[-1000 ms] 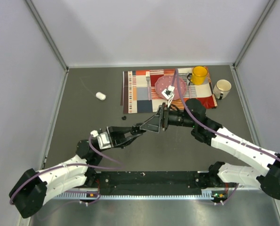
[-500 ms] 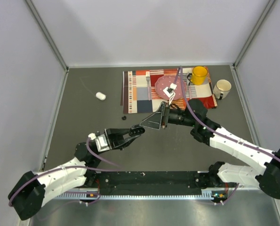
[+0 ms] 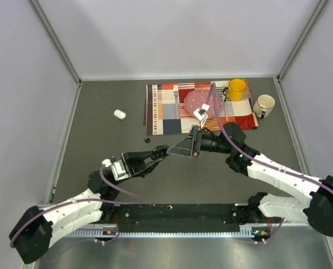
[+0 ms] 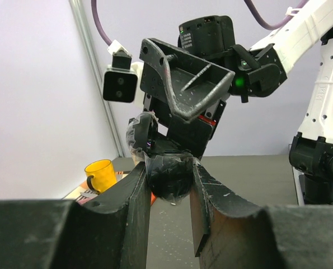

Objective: Insert the wireless bluetooth earbuds into the charging case
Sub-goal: Open the charging case.

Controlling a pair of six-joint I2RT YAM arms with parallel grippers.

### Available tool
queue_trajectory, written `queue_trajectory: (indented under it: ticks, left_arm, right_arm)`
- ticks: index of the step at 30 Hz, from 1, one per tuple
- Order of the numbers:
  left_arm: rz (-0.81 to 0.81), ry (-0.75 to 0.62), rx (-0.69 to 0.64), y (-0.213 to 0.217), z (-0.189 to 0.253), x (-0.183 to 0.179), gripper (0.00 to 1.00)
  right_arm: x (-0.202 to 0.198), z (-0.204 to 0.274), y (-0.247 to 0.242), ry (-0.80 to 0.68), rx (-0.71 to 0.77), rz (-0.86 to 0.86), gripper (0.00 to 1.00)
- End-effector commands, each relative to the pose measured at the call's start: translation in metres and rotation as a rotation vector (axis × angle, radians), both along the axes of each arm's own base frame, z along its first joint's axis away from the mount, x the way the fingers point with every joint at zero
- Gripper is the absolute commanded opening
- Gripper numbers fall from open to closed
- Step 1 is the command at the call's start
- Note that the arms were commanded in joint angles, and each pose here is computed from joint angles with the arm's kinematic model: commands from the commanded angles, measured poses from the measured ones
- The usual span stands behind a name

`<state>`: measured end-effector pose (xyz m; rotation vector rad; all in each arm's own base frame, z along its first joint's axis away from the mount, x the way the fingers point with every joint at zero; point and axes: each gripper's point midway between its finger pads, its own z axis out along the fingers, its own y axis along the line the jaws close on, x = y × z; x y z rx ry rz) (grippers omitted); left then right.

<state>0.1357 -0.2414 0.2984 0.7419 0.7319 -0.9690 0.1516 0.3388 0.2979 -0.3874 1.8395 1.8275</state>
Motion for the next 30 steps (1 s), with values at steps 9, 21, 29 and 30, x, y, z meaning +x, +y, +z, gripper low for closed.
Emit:
queue_trajectory:
  ticks: [9, 21, 29, 30]
  left_arm:
    - [-0.013, -0.162, -0.142, 0.016, 0.044, -0.021, 0.00]
    - [-0.008, -0.166, -0.139, 0.016, 0.044, -0.020, 0.00]
    - [-0.022, -0.170, -0.138, 0.013, 0.045, -0.021, 0.00]
    - [-0.022, -0.168, -0.134, 0.013, 0.043, -0.020, 0.00]
  right_arm:
    - [-0.004, 0.015, 0.002, 0.029, 0.130, 0.047, 0.59]
    - [-0.010, 0.017, 0.006, 0.119, 0.219, 0.112, 0.43]
    - [-0.012, 0.012, 0.012, 0.146, 0.209, 0.119, 0.39]
    - [-0.014, 0.012, 0.013, 0.150, 0.210, 0.124, 0.38]
